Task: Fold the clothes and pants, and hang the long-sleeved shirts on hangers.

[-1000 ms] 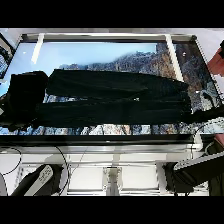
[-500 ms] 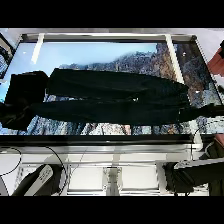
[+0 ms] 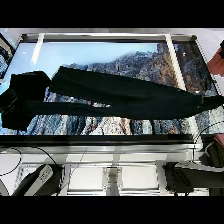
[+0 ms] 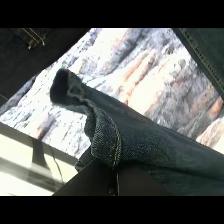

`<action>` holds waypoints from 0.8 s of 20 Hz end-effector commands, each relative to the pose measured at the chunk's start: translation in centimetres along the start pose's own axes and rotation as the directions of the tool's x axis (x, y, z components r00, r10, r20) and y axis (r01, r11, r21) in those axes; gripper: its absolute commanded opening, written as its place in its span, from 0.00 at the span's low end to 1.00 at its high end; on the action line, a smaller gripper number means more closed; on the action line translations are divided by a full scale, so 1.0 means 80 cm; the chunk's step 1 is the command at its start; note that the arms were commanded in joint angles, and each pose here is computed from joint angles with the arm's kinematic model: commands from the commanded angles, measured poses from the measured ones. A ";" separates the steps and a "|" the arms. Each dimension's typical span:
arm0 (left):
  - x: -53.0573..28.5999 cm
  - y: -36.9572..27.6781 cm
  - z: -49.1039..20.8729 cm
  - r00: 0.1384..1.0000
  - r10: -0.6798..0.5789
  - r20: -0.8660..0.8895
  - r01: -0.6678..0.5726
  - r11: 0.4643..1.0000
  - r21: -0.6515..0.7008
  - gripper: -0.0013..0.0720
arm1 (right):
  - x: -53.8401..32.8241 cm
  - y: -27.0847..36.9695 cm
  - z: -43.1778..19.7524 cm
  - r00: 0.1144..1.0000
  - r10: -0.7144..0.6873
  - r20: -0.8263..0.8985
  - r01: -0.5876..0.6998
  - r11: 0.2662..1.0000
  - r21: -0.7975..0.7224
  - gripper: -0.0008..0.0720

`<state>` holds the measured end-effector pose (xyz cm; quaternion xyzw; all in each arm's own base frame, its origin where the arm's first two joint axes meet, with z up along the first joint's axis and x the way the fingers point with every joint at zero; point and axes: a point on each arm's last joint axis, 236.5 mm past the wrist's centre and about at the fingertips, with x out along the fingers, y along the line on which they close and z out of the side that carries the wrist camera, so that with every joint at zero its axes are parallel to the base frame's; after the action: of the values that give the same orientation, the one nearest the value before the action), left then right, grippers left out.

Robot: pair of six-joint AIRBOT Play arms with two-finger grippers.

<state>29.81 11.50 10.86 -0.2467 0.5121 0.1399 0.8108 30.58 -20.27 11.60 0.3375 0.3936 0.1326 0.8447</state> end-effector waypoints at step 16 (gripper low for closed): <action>0.104 -0.076 0.030 0.981 0.042 -0.189 -0.002 0.979 0.205 0.07 | -0.007 -0.140 -0.086 0.848 -0.424 -0.318 0.506 0.828 0.244 0.04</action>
<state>34.34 9.46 6.22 -0.1761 0.5998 0.0933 0.7749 25.14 -25.95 2.15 0.3470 0.5606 -0.1043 0.7446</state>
